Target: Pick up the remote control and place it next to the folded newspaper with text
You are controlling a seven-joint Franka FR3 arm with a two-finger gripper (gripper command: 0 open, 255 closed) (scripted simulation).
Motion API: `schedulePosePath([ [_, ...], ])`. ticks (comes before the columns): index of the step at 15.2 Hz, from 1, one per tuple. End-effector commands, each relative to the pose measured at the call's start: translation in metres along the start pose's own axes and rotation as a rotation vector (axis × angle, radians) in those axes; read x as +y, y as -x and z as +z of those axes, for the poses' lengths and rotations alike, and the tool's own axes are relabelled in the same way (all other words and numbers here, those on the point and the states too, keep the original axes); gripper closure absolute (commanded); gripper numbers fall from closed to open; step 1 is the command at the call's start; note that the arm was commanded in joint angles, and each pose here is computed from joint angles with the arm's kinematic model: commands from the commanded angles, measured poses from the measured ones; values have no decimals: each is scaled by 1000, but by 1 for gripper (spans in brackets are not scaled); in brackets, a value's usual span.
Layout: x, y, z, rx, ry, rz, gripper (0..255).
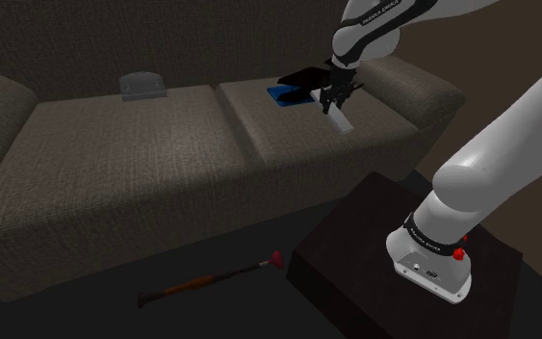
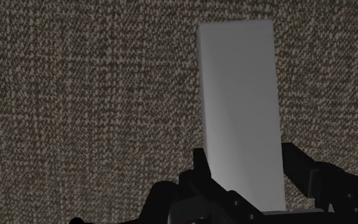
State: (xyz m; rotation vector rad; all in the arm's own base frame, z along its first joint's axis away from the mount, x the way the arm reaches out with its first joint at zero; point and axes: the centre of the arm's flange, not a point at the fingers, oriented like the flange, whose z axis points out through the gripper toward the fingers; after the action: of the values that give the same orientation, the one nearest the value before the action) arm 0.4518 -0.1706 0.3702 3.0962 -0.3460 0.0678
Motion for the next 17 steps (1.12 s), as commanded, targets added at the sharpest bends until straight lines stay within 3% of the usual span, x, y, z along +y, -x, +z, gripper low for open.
schedulePosePath([
  [1, 4, -1, 22, -27, 0, 5, 255],
  [6, 4, -1, 22, -27, 0, 5, 255],
  [7, 1, 1, 25, -27, 0, 5, 0],
  [11, 6, -4, 28, -27, 0, 5, 0],
  [16, 4, -3, -28, -27, 0, 5, 0],
  [17, 4, -3, -28, -27, 0, 5, 0],
])
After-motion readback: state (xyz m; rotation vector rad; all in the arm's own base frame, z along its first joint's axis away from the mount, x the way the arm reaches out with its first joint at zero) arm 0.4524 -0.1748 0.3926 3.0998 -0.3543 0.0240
